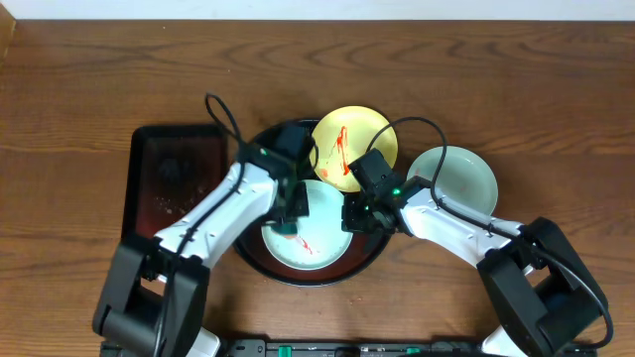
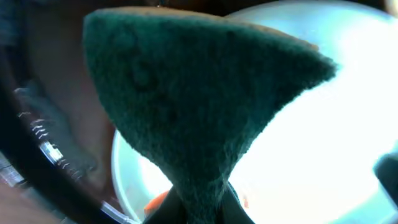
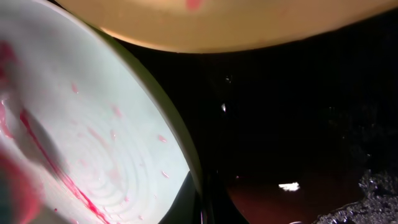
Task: Clean dirty plates on tray and stack at the side
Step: 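Scrub the lower mint-green plate with the sponge in the left gripper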
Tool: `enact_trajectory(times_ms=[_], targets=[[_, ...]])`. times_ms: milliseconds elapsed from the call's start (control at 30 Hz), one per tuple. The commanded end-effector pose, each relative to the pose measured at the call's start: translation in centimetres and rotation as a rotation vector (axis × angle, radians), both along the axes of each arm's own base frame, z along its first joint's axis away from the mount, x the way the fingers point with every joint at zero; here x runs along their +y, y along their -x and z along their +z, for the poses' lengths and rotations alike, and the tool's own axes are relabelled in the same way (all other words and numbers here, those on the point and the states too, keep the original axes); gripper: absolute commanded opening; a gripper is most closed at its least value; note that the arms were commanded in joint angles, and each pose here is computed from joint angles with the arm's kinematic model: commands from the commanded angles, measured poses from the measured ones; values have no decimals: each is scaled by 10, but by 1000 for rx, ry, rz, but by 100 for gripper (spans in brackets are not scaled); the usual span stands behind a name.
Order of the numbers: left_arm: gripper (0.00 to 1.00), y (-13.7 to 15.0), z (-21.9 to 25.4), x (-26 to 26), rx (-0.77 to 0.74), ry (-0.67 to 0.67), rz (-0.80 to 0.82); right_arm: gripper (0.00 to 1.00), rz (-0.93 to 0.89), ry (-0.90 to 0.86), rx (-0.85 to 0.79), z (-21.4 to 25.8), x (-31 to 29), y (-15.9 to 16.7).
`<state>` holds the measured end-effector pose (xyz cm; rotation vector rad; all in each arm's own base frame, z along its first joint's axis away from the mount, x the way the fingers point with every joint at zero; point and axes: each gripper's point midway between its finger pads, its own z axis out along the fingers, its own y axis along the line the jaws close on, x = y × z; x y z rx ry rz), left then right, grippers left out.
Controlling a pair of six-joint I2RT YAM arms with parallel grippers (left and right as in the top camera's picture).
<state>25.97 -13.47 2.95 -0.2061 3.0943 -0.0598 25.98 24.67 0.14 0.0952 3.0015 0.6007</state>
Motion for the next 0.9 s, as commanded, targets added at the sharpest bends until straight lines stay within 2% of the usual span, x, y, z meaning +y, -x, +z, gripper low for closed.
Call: enact_trajectory(times_ms=[0, 133, 233, 367, 433, 500, 567, 667, 767, 867], targets=[[8, 12, -21, 12, 4, -33, 9, 1, -29, 37, 10, -10, -7, -3], [8, 23, -28, 4, 41, 25, -32, 1, -28, 35, 12, -10, -7, -3], [7, 41, -20, -33, 119, 253, -208, 1, -28, 32, 9, -10, -6, -3], [8, 61, 0, -71, 178, 522, -352, 1, -26, 28, 12, -10, -6, -3], [7, 62, 3, -76, 172, 553, -378, 1, -26, 27, 13, -10, -5, -3], [7, 53, -5, -67, 137, 477, -367, 1, -26, 27, 12, -9, -5, -3], [8, 38, -16, -47, 88, 330, -309, 1, -26, 27, 12, -9, -5, -3], [7, 7, -27, 1, -33, 24, -142, 1, -26, 27, 12, -9, -5, -3], [7, -23, -19, 49, -198, -248, 42, 1, -26, 26, 10, -9, -5, -3], [7, -34, -10, 67, -275, -352, 116, 1, -26, 26, 10, -9, -5, -3]])
